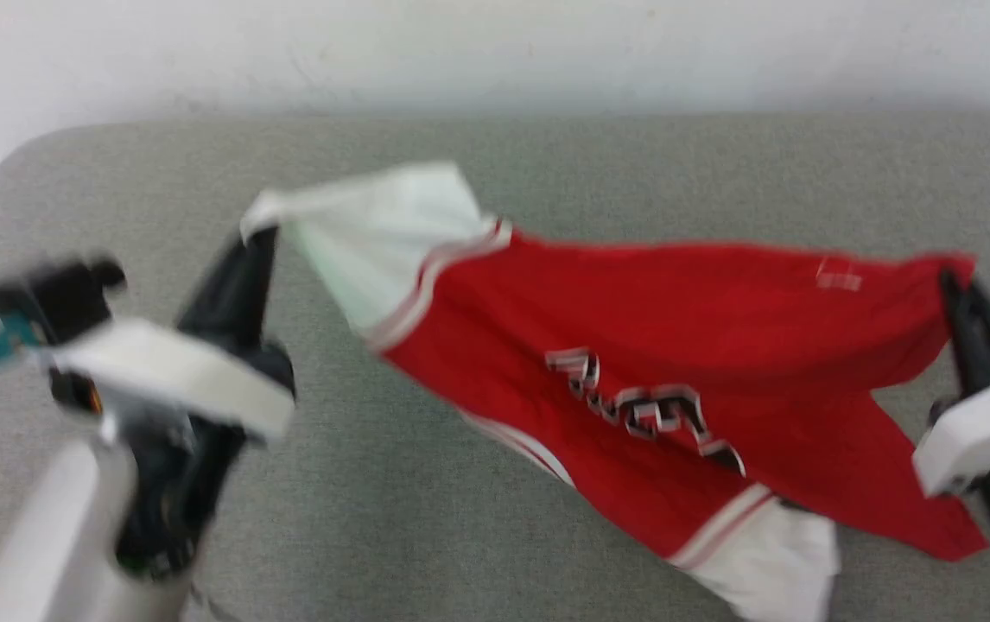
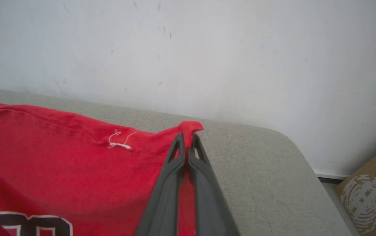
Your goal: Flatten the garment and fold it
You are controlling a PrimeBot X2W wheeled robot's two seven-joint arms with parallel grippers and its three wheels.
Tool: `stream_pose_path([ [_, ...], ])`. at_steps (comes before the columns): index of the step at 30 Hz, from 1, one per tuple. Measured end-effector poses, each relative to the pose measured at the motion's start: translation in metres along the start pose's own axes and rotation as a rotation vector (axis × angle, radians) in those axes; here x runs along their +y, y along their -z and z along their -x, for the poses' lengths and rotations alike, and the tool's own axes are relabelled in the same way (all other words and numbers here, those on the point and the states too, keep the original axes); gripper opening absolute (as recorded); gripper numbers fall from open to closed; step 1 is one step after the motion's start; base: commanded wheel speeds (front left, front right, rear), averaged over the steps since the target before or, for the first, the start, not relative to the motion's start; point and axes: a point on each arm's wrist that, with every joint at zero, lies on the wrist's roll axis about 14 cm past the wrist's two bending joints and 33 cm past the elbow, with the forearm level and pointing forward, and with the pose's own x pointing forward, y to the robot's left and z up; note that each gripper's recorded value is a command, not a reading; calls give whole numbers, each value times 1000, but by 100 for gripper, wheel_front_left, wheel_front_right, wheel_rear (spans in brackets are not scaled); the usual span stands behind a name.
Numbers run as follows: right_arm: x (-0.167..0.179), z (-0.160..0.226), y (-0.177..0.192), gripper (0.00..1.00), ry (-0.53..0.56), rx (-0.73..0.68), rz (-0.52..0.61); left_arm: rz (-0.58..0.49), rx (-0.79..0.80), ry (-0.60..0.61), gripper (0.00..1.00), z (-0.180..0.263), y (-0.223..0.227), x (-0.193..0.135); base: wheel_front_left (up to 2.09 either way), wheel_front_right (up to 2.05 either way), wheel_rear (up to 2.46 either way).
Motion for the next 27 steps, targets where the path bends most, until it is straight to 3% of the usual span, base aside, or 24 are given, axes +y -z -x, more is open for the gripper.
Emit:
stream_pose_path([
  [6,-5,-37,-49,0,-61,-52,227,-45,-111,74,0,-57,-53,-17,0,0,0],
  [11,-8,-77,-82,0,-92,-79,343,-80,-198,111,0,-104,-90,-28,0,0,0],
  [19,-3,-150,-114,0,-119,-109,430,-175,-348,112,0,-181,-144,-38,0,0,0],
  [27,-7,-220,-139,0,-59,-172,470,-134,-632,71,0,-228,-197,-32,0,0,0],
])
